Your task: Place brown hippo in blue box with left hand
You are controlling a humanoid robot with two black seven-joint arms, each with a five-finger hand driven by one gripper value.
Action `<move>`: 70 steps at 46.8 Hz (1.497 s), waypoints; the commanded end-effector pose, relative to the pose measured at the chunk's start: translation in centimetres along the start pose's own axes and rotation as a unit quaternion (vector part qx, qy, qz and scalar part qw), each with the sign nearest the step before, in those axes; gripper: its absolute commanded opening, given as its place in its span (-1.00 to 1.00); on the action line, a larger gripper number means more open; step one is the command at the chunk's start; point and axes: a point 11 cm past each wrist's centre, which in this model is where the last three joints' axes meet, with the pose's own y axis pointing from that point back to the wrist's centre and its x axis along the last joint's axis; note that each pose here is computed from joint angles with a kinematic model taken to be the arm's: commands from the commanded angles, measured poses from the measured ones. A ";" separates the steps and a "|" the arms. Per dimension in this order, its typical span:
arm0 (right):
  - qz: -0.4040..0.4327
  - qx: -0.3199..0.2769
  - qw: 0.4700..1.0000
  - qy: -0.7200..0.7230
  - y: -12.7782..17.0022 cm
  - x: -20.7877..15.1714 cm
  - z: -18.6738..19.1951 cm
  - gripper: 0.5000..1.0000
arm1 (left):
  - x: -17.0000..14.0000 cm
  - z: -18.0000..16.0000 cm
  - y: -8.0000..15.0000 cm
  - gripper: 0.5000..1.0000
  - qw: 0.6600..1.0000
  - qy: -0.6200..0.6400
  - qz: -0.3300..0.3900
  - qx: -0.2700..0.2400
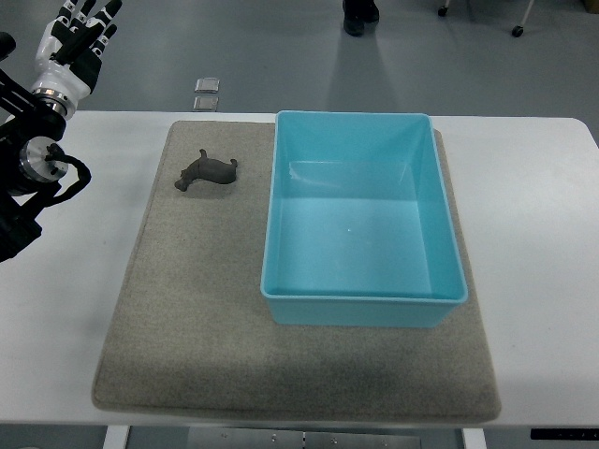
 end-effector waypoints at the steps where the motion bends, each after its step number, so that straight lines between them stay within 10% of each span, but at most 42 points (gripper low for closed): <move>1: 0.000 0.000 1.000 0.000 0.0 0.0 0.0 0.74 | 0.0 0.0 0.0 0.99 1.000 0.001 -0.001 0.000; 70: 0.000 0.000 1.000 0.000 0.0 0.0 0.0 0.74 | -1.7 0.1 0.0 0.98 0.992 -0.086 -0.094 0.018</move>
